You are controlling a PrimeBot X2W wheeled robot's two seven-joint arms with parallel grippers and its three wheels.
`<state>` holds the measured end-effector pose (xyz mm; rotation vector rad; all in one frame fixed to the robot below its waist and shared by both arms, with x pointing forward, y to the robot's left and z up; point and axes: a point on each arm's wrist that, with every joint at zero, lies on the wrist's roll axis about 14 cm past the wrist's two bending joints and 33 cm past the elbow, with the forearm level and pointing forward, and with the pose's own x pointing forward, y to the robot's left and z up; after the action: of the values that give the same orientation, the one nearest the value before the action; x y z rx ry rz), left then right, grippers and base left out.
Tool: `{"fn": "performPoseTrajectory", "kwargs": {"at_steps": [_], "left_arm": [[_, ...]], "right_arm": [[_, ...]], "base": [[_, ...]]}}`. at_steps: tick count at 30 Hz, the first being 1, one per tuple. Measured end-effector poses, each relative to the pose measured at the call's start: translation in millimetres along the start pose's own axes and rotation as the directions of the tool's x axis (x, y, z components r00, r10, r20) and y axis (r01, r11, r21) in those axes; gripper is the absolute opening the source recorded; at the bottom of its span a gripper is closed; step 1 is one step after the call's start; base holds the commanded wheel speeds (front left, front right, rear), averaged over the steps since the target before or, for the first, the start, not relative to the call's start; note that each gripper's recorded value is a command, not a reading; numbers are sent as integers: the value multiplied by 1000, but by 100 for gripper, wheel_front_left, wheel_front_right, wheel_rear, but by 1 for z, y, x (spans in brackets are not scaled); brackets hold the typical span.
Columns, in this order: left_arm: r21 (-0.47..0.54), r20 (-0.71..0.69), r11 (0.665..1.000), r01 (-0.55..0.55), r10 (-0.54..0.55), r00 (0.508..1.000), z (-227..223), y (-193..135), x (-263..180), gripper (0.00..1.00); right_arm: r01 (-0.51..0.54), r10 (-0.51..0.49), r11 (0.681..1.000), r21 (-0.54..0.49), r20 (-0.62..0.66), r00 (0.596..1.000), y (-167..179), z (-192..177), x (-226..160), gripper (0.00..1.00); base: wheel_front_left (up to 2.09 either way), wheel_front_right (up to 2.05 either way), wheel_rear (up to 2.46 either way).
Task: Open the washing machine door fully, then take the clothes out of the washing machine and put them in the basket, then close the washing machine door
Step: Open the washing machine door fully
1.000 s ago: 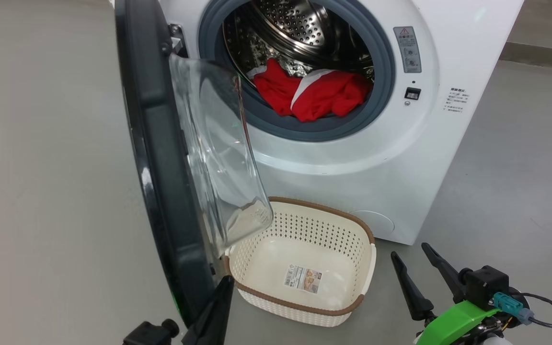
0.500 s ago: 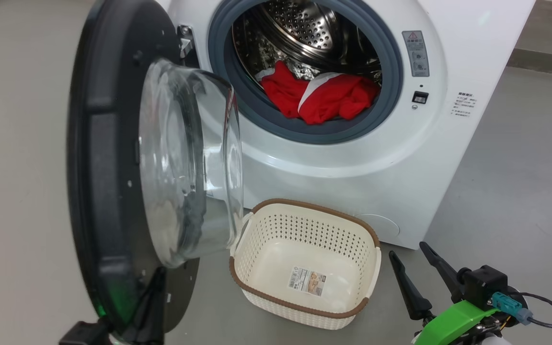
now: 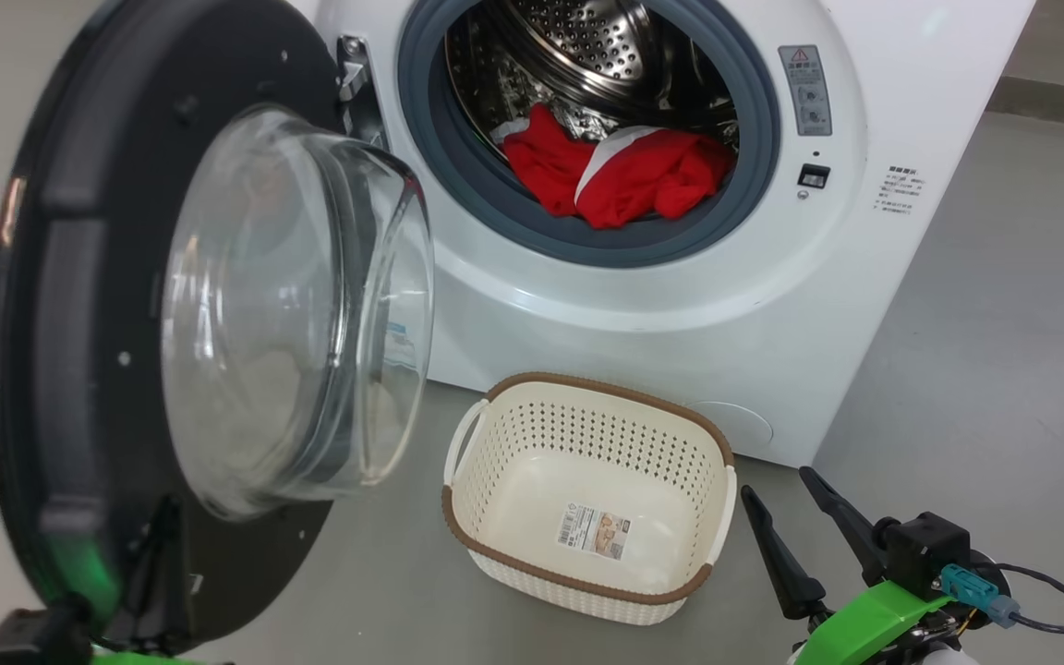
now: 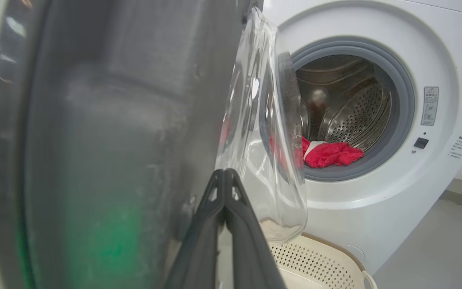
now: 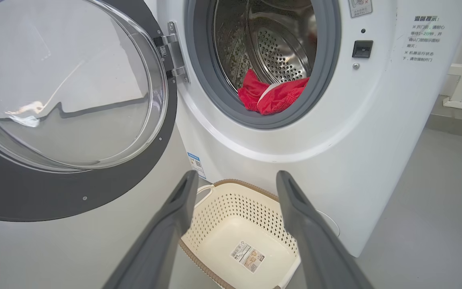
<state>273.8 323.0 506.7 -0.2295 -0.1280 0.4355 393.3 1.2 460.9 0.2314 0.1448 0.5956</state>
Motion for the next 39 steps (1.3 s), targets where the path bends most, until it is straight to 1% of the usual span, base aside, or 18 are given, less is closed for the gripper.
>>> {"fn": "performPoseTrajectory", "kwargs": {"at_steps": [5,12,18,26,29,35,39], "left_arm": [[14,15,998,-61,61,998,6,20,10,0],[65,28,990,-125,124,992,14,46,23,0],[92,43,982,-165,161,986,23,62,37,0],[114,60,962,-247,241,969,32,90,49,0],[126,56,958,-259,254,966,33,97,52,0],[107,51,947,-302,298,953,33,112,60,0],[119,44,939,-322,319,947,34,122,67,0]], "right_arm": [[7,-7,1000,6,-11,1000,-4,-5,0,100],[14,-14,1000,9,-28,1000,-9,-11,1,100],[20,-19,1000,15,-37,999,-13,-16,4,100],[23,-23,1000,-1,-40,999,-19,-16,7,100],[28,-28,1000,1,-44,999,-22,-18,6,100],[29,-29,1000,0,-34,999,-25,-15,12,100],[36,-36,999,3,-31,999,-29,-15,14,100]], "base": [[0,0,0],[0,0,0],[0,0,0],[0,0,0],[0,0,0],[0,0,0],[0,0,0]]}}
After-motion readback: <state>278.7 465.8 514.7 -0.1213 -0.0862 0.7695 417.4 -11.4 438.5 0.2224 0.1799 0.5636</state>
